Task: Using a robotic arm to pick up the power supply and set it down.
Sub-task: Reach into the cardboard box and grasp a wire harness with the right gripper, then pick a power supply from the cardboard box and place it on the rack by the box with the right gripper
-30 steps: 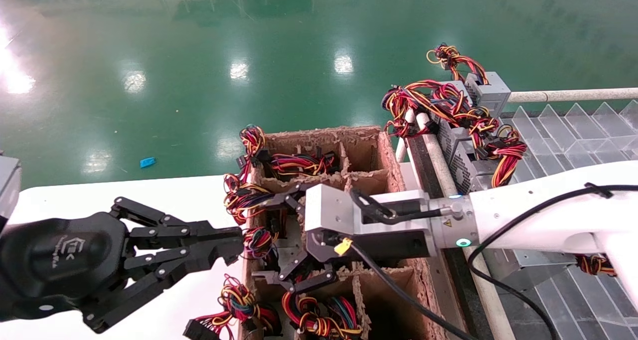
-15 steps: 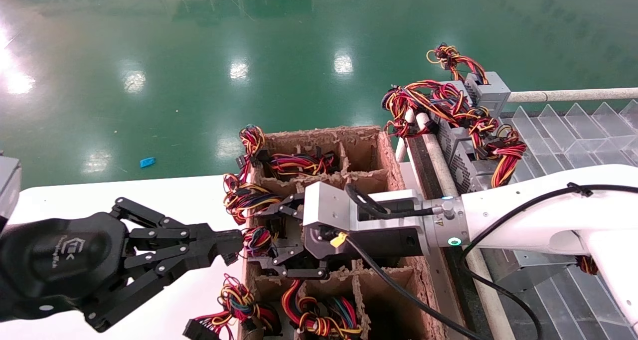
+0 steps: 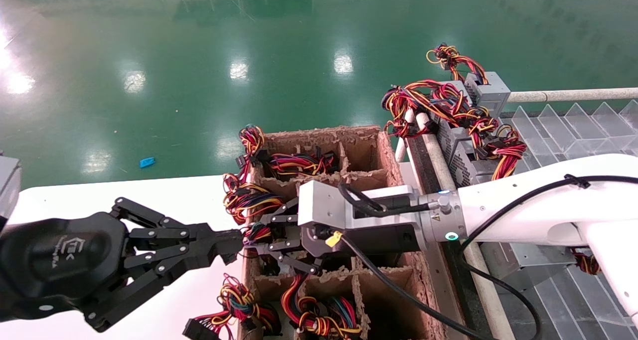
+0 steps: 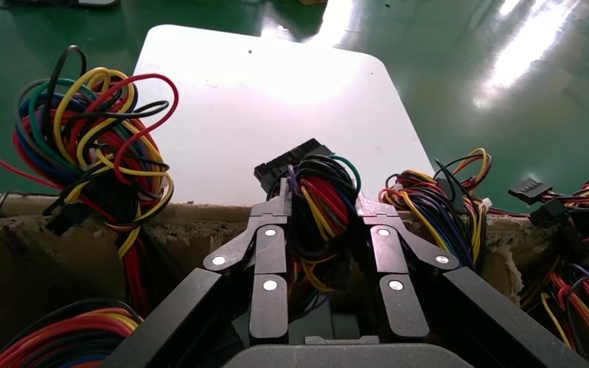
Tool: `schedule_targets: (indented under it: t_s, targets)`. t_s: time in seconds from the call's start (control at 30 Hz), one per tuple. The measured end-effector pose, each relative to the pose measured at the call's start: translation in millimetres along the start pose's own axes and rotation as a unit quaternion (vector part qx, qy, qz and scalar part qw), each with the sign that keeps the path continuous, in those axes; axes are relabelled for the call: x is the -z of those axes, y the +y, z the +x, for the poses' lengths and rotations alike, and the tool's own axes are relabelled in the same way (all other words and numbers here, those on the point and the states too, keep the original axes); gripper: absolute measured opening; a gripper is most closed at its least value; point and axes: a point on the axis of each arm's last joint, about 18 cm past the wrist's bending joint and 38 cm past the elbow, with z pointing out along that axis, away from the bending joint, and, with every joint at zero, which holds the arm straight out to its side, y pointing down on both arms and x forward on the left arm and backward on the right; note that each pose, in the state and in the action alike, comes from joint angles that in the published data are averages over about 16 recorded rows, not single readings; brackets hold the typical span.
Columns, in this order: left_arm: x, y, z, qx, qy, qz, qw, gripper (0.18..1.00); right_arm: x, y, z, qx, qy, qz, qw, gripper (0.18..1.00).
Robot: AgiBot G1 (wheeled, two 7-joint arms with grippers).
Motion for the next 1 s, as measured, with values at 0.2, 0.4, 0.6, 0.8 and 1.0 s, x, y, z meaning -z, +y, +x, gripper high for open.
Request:
schedule_targets:
  t_s: [0.2,0.4,0.6,0.8,1.0]
  targets:
    - [0.0,0.0,0.0,0.0,0.0,0.0,1.0,0.191,7.4,-9.3,4.2,0.014,0.002,-0.004,1.0,0.329]
    - [0.0,0.0,0.0,0.0,0.0,0.0,1.0,0.191,28.9,-33.2,14.2,0.028,0.01,0.007,1.0,0.314]
    - [0.0,0.0,0.0,0.0,0.0,0.0,1.0,0.191,64.4,-69.1,29.5,0.049,0.023,0.024,0.998,0.31]
    - [0.0,0.0,0.0,0.0,0.0,0.0,1.0,0.191,105.7,-110.1,47.0,0.088,0.041,0.032,0.995,0.308]
    - [0.0,0.0,0.0,0.0,0.0,0.0,1.0,0.191,141.3,-145.1,64.8,0.142,0.063,0.016,0.988,0.307]
